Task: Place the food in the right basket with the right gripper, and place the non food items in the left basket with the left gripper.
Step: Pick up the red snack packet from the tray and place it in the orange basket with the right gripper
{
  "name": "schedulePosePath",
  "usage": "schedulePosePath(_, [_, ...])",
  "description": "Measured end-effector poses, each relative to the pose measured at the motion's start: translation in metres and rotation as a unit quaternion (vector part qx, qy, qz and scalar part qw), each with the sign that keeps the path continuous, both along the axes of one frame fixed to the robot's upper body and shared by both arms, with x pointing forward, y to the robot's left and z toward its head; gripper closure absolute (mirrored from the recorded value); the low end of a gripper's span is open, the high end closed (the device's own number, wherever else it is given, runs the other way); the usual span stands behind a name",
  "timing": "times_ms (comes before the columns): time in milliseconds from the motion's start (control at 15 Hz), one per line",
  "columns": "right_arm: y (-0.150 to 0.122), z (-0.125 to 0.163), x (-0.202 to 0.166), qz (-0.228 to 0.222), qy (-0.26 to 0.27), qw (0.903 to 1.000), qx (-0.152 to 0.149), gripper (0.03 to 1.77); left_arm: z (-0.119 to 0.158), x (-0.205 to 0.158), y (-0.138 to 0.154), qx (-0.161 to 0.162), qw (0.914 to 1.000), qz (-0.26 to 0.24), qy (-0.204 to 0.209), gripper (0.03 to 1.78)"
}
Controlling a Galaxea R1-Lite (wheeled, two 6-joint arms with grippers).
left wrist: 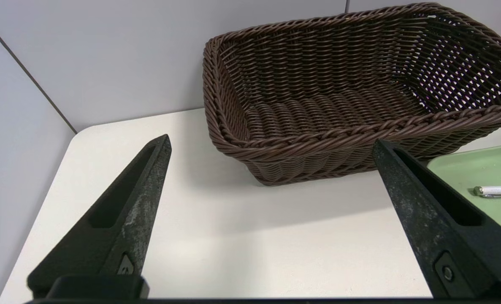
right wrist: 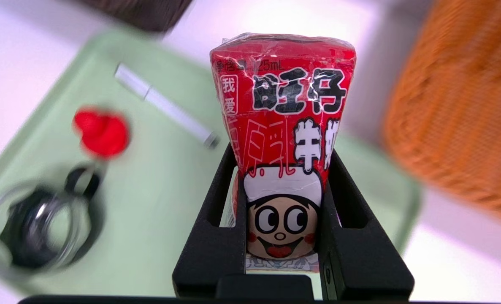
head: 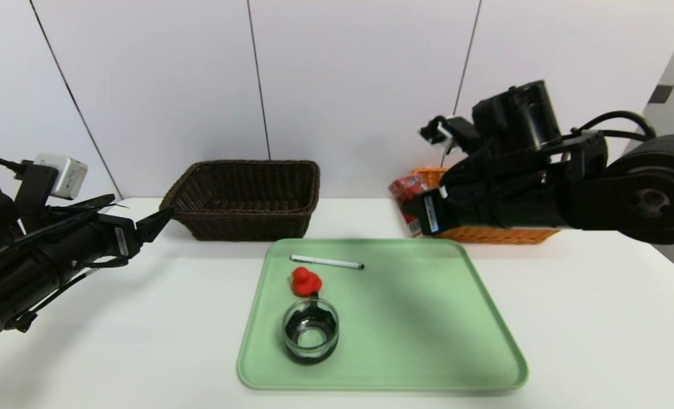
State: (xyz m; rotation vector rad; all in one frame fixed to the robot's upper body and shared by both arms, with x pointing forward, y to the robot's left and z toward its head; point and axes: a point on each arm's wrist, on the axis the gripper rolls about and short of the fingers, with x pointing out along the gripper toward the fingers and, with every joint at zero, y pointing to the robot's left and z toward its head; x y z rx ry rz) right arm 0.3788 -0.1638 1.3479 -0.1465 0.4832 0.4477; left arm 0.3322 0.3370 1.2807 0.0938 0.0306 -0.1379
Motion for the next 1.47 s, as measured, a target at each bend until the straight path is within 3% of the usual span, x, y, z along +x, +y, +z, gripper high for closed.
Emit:
schedulePosePath(267, [-0.042,0.025,0.036,-0.062,-0.073,0.9954,0.001,1.34,0.000,0.000,0.000,0.001,1.0000,0.000,-0.001,0.12])
schedulePosePath(467, [-0.066,0.021,0.068,-0.104,-0.096,0.9899,0.003,1.34,0.000,0.000,0.000,0.001,1.0000,0.000,-0.001,0.12])
schedulePosePath(733, [-0.085,-0.015,0.104,-0.142,-0.059,0.9879,-0.016,1.34,0.000,0.000,0.000,0.001,1.0000,0.000,0.001,0.12])
schedulePosePath(1133, [-0.090,-0.061,0.133,-0.157,-0.026,0.9868,-0.029,1.34,-0.003,-0.001,0.001,-0.002,1.0000,0.003,0.006,0.12])
schedulePosePath(1467, [-0.096,-0.084,0.151,-0.175,-0.031,0.9835,-0.034,1.35,-0.004,-0.002,0.001,-0.002,1.0000,0.003,0.008,0.12])
